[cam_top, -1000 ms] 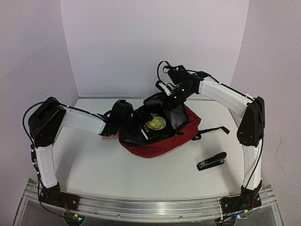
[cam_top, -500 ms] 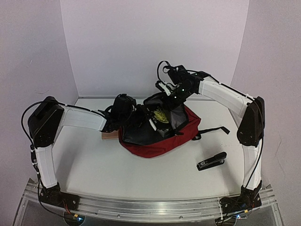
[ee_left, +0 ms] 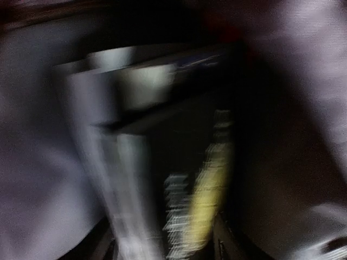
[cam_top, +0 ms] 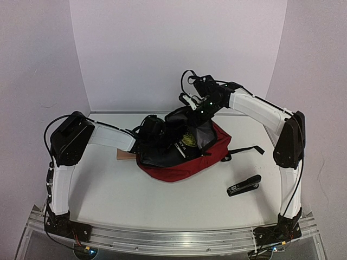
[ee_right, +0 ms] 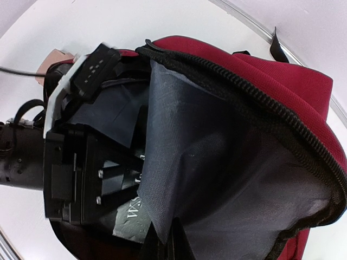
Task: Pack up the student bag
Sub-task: Place the book in the student bag.
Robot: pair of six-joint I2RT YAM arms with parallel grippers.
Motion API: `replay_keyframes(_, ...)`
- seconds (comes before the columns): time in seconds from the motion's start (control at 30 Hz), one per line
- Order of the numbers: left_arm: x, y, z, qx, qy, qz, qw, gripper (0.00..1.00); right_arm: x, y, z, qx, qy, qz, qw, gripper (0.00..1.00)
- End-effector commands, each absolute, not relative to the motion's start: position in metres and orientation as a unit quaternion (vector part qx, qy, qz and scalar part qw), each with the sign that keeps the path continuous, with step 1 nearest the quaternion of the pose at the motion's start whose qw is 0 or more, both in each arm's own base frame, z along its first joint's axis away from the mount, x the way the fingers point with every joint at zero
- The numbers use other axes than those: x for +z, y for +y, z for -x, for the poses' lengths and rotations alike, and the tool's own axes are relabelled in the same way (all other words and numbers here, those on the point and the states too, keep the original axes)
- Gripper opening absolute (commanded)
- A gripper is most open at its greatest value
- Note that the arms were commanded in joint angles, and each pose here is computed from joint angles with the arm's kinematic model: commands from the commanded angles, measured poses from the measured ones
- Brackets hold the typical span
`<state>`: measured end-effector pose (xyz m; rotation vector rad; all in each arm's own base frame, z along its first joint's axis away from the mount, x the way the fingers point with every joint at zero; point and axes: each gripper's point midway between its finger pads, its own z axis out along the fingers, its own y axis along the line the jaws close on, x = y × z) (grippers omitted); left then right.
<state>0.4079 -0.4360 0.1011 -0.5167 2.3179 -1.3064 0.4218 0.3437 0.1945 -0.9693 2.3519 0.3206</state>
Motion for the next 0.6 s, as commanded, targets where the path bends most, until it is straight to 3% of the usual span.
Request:
replay_keyframes(0.0,0.132,-0.408,-0.398,-0.431,0.845,0.195,0.249,0.63,0.218,0.355,-0.421,0.146,0.863,0.369,0.313,0.00)
replay_keyframes(0.13,0.125,-0.403,-0.389,-0.417,0.856,0.198,0.234,0.63,0.217,0.355,-0.421,0.146,0.863,0.369,0.311,0.00)
replay_keyframes(0.37,0.118,-0.430,-0.391,-0.455,0.848,0.167,0.212,0.30,0.214,0.352,-0.420,0.140,0.864,0.372,0.309,0.00)
replay_keyframes(0.57,0.115,-0.457,-0.404,-0.489,0.836,0.132,0.210,0.14,0.215,0.351,-0.417,0.148,0.864,0.371,0.306,0.00)
